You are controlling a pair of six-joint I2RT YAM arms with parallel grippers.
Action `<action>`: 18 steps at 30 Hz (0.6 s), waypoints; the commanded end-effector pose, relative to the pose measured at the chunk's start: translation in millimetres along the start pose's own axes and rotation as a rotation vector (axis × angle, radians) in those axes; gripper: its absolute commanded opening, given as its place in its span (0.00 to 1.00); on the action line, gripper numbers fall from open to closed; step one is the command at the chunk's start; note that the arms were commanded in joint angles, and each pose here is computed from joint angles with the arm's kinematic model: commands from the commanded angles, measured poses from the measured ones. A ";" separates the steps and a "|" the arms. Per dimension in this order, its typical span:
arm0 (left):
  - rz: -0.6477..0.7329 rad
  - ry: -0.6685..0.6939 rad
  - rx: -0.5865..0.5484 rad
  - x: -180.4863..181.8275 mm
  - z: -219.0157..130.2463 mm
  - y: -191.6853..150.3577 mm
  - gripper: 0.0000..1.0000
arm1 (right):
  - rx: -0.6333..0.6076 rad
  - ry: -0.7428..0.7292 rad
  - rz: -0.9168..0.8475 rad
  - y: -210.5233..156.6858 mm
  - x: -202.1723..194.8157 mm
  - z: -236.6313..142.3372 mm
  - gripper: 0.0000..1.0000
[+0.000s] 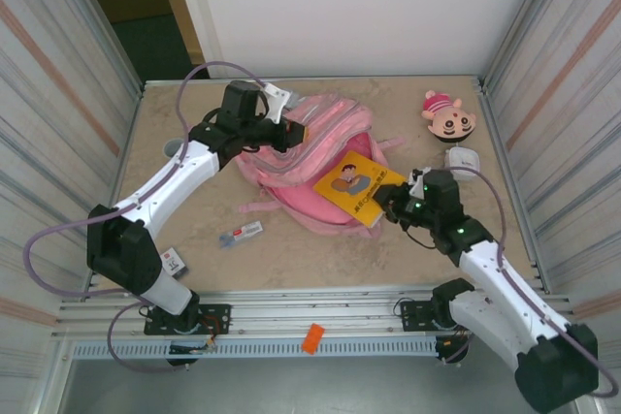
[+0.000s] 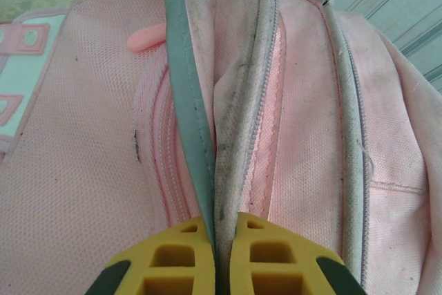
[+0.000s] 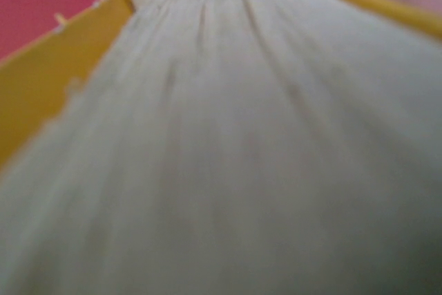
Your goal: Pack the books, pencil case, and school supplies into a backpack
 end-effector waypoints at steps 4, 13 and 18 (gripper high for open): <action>0.077 -0.112 -0.187 -17.8 -22.4 52.4 0.00 | -0.197 0.263 -0.022 19.9 65.4 26.3 0.00; 0.088 -0.138 -0.198 -13.9 -26.0 58.0 0.00 | -0.166 0.300 -0.039 14.4 97.1 99.9 0.00; 0.098 -0.152 -0.202 -15.2 -28.4 59.7 0.00 | -0.210 0.204 0.010 25.1 85.6 136.3 0.04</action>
Point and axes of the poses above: each hand's point on the last joint's axis, 136 mm out from that joint toward the fingers, its own z axis out along the fingers, its own x axis along the line the jaws close on, y = z × x, the point moved 5 cm from there along -z, back along the fingers, and after that the axes turned 5 degrees about z, right-handed, at the moved point
